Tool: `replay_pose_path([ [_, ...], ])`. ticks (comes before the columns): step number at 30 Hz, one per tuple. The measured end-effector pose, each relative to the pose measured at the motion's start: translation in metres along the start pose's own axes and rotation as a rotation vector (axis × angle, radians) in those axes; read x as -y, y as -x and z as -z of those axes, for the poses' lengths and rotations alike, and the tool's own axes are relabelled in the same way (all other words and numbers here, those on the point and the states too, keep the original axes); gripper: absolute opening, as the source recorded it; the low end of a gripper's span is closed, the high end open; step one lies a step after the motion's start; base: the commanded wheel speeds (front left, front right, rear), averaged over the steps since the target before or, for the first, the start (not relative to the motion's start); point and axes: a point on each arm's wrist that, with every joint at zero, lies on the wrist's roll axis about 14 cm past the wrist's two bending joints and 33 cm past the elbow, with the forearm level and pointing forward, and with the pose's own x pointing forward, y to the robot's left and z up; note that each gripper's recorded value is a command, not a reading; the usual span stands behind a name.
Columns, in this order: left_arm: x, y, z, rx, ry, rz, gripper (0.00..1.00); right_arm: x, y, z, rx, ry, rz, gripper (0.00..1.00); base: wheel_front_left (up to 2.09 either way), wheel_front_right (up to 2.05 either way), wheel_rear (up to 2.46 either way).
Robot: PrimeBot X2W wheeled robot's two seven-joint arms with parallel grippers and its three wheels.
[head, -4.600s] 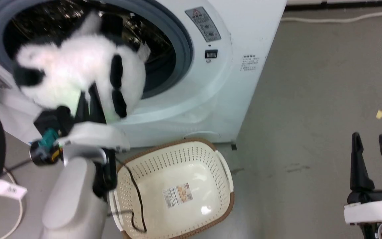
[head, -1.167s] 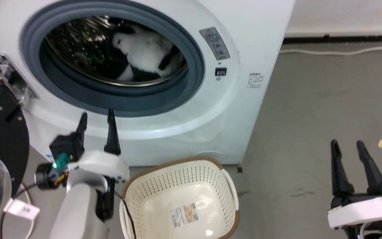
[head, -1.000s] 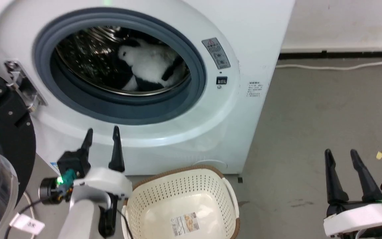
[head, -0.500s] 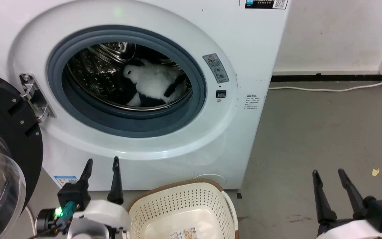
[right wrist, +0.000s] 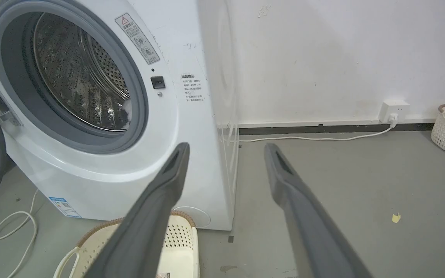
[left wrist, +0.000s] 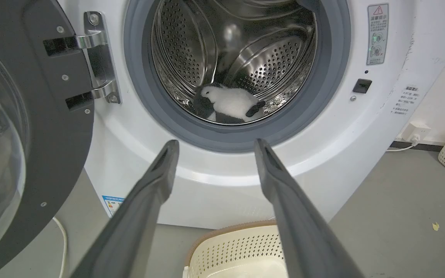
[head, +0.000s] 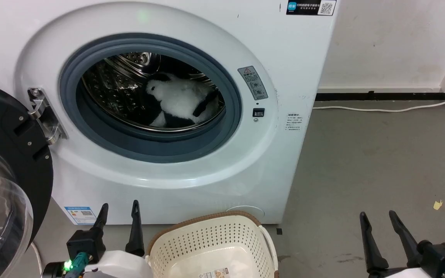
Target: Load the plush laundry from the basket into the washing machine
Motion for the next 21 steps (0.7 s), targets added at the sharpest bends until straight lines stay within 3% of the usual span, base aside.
replay_pose_path([
  [21,0.0086,-0.0011,0.0015,-0.004,-0.002,0.051,1.0,-0.0018,0.0003,0.0035,-0.01,-0.004,-0.004,1.0,0.0,0.0,0.0],
])
